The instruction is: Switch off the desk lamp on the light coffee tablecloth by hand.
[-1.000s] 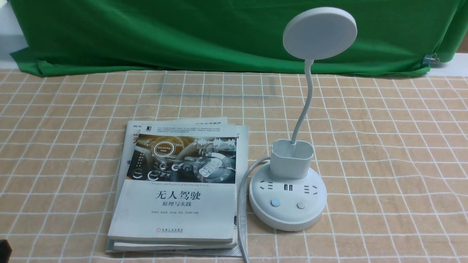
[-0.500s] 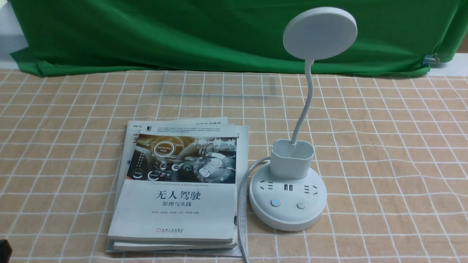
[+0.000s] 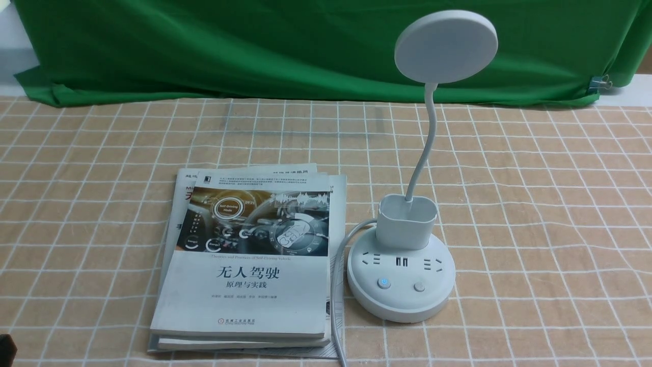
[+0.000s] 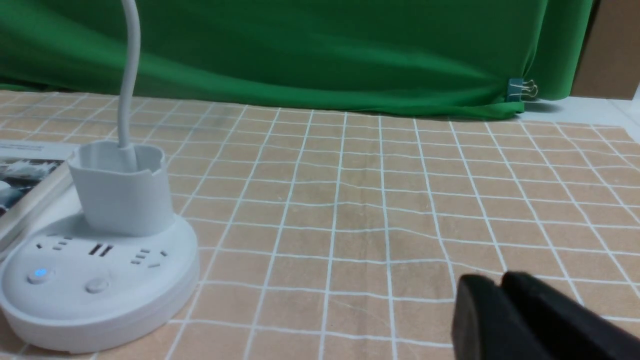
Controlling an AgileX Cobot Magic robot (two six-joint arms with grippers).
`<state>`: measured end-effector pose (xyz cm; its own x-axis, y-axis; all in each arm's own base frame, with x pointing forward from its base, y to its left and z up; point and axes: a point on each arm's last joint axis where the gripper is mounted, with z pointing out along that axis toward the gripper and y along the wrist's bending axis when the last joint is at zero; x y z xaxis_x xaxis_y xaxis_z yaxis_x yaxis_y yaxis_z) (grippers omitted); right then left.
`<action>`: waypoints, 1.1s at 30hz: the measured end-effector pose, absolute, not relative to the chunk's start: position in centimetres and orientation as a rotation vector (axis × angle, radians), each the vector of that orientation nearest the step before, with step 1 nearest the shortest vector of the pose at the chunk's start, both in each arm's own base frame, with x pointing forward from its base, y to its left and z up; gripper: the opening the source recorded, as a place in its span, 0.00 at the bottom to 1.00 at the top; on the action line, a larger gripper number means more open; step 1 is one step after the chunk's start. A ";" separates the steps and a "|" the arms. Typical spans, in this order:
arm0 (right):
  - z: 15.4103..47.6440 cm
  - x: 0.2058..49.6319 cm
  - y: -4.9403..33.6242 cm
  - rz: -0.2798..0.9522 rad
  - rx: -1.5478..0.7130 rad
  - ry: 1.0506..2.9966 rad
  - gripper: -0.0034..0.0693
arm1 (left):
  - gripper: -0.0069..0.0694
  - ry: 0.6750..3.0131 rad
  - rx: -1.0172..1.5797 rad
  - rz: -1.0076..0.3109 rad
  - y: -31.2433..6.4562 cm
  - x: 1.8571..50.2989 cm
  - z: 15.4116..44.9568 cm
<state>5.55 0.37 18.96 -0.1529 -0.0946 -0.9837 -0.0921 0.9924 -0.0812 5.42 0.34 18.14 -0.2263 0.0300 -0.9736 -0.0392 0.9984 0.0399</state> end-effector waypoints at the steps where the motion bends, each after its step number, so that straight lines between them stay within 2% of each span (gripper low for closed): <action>1: 19.0 5.6 0.4 -0.002 -0.140 1.726 0.15 | 0.10 1.798 -0.007 0.064 0.3 5.4 18.1; 33: 18.9 5.6 0.4 -0.002 -0.140 1.728 0.26 | 0.10 1.798 -0.007 0.064 0.3 5.4 18.1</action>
<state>5.55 0.37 18.95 -0.1541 -0.0947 -0.9835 -0.0921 0.9924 -0.0812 5.42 0.34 18.14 -0.2263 0.0300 -0.9736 -0.0392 0.9984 0.0399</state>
